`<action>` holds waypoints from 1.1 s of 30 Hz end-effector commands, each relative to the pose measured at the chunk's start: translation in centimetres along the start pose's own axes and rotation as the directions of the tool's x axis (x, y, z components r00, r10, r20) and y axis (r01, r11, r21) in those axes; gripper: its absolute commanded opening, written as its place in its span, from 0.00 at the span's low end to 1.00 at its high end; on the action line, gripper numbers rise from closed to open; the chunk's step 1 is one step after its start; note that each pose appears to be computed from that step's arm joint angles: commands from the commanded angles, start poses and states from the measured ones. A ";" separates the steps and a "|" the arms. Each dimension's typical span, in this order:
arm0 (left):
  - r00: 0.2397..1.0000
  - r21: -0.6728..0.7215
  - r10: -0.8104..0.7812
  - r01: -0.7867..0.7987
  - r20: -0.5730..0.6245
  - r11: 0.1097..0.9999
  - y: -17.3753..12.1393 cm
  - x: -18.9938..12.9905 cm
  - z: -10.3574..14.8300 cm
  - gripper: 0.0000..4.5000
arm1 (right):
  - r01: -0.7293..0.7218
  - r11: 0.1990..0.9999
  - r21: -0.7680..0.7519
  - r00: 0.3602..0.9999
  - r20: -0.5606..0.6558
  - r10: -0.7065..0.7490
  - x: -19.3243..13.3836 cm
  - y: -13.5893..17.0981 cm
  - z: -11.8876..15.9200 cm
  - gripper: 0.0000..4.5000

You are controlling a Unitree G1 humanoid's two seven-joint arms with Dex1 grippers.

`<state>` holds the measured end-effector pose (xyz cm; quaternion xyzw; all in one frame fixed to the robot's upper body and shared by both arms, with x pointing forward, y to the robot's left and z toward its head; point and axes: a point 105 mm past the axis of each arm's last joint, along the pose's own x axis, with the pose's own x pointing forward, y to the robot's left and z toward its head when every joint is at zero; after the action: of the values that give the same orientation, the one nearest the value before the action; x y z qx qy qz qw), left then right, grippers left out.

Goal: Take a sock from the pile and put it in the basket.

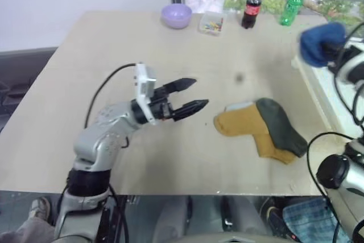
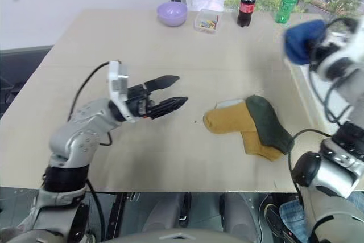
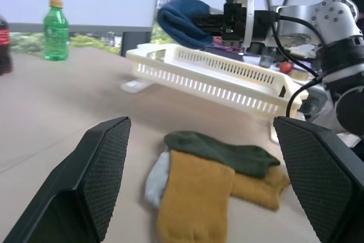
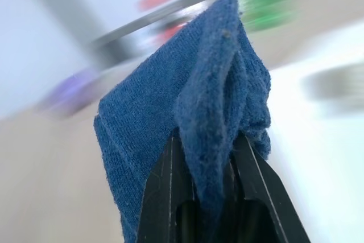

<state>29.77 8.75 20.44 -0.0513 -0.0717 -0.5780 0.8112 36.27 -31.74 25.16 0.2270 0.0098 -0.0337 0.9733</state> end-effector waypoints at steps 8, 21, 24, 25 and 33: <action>0.991 0.065 -0.109 0.104 0.074 0.992 -0.7 2.8 1.3 0.95 | 0.230 0.973 -0.017 0.968 -0.099 -0.231 1.6 -6.8 -2.3 0.09; 0.998 0.079 0.046 -0.048 0.036 0.996 0.7 1.0 -0.1 0.95 | 0.098 0.902 -0.421 0.994 -0.001 -0.109 -2.7 -3.0 -0.2 0.89; 0.989 0.079 0.147 -0.148 0.021 0.986 1.5 -0.7 -0.6 0.95 | 0.029 0.794 -0.608 1.000 0.011 -0.028 -4.3 -1.1 -0.2 0.89; 0.983 0.085 0.186 -0.186 0.011 0.979 1.8 -1.5 -0.8 0.95 | -0.011 0.746 -0.666 0.999 0.016 0.030 -4.7 0.1 -0.1 0.89; 0.883 0.120 0.455 -0.442 -0.115 0.889 1.7 -9.5 -2.3 0.95 | -0.588 0.476 -0.655 0.792 -0.343 0.506 -8.3 9.4 -8.1 0.89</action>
<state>29.44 16.92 14.93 -0.0065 -0.0036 -0.3857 0.9226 29.33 -20.37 22.54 -0.1755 0.0046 0.2617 0.9490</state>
